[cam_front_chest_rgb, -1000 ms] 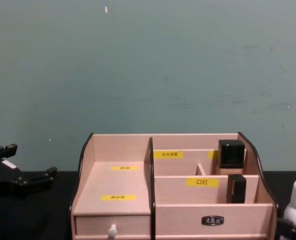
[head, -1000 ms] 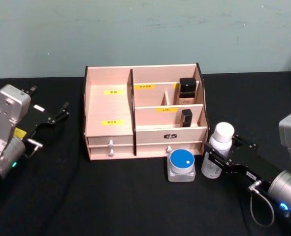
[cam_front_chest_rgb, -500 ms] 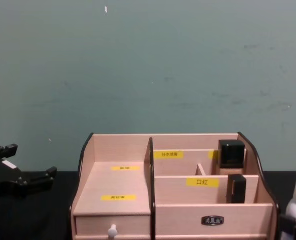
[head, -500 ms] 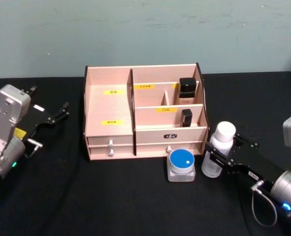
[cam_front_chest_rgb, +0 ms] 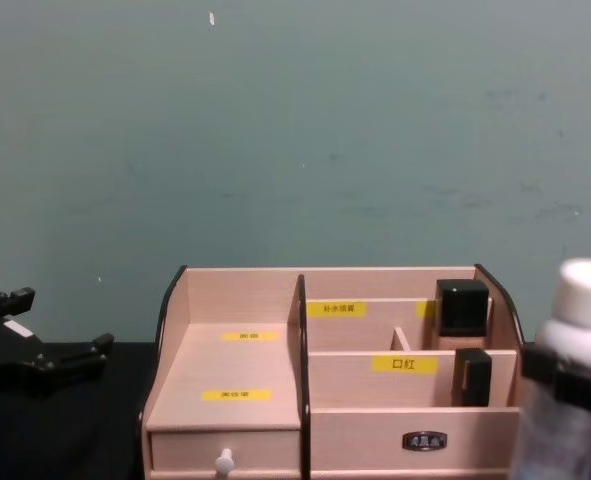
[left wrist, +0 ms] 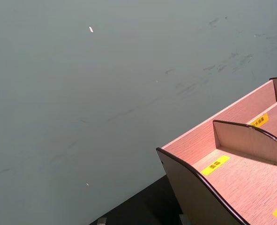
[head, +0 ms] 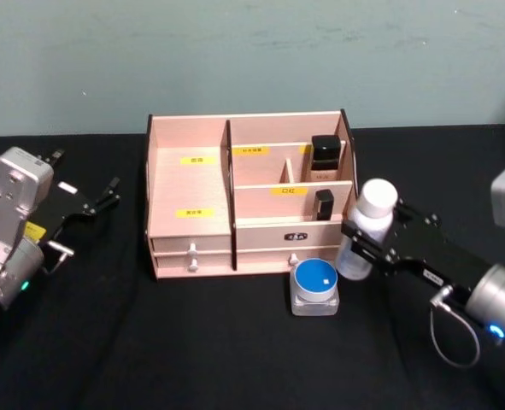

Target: Pick up the facial cleanser and watermelon frost from the table and place them into the tiered storage box.

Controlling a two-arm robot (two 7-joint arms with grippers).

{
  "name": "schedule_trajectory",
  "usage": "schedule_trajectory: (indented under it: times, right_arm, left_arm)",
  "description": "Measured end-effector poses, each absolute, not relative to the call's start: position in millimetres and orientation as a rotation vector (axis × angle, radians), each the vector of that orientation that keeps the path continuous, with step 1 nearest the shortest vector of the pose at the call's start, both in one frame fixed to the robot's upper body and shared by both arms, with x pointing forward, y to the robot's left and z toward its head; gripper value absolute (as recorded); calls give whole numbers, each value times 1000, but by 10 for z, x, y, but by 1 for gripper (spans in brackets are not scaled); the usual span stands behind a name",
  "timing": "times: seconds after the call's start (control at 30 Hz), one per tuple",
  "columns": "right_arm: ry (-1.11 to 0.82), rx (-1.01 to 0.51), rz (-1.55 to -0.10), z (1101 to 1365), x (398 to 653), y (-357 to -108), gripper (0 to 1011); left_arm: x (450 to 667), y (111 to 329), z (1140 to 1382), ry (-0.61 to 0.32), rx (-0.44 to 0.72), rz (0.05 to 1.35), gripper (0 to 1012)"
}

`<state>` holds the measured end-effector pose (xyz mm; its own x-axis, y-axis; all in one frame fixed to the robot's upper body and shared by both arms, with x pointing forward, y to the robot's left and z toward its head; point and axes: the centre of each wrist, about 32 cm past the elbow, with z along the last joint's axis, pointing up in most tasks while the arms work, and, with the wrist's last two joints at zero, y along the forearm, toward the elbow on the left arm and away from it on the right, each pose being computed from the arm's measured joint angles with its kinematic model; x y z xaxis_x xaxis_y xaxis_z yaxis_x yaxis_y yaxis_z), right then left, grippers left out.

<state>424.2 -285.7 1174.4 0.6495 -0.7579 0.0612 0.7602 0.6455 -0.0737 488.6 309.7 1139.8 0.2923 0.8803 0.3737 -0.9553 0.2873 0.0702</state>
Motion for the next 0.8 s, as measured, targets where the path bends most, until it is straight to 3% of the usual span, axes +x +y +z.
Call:
schedule_trajectory:
  times: [0.4,0.8]
  right_arm:
    - [-91,-70,-791,12004,4502,-2633,602]
    - [-97,-40,-772,12048,4799,-2392,602]
  left_arm:
    - [4886,3097,11398,-285,304,1248,1001]
    - [4886,3097,11398,-285,304,1248,1001]
